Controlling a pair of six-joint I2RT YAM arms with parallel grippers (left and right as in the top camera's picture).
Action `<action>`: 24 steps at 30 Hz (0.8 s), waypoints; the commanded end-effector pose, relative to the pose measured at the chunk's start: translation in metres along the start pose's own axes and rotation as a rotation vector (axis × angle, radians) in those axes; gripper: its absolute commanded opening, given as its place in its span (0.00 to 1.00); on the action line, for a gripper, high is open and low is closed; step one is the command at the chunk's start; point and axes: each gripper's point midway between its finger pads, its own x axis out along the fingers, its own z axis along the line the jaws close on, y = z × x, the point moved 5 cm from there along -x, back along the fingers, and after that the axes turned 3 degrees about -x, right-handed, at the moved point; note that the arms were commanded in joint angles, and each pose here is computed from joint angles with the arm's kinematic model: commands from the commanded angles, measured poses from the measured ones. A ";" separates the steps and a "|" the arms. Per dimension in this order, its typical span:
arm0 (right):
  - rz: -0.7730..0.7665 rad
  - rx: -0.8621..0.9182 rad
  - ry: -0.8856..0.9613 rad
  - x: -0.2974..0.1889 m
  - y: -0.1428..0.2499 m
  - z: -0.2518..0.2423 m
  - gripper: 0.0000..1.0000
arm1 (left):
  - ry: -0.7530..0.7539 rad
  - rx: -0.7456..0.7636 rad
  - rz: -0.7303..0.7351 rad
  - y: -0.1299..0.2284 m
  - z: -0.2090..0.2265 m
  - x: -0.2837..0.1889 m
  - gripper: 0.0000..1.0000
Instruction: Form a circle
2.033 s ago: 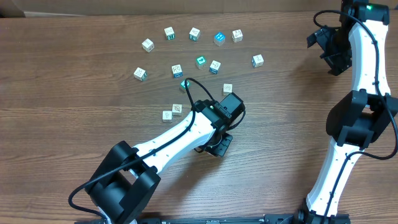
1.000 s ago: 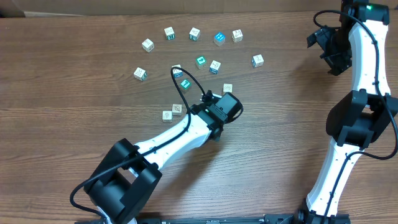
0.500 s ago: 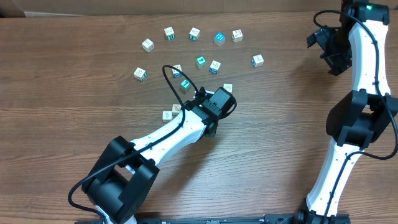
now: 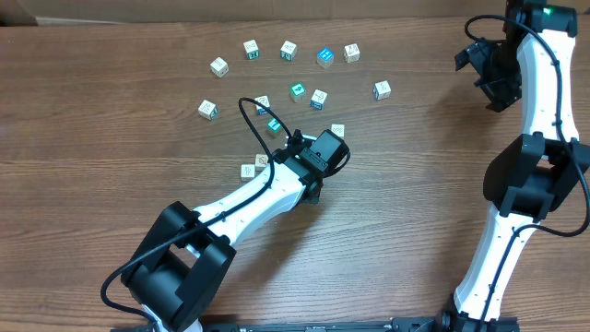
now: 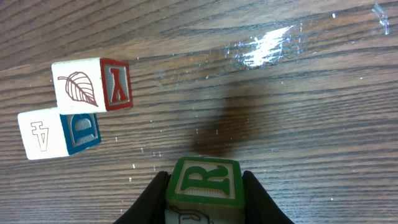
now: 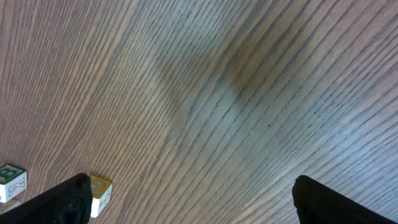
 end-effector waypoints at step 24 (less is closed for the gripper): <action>-0.035 -0.003 -0.028 -0.017 -0.003 0.002 1.00 | 0.000 -0.025 0.027 0.006 0.003 -0.002 0.09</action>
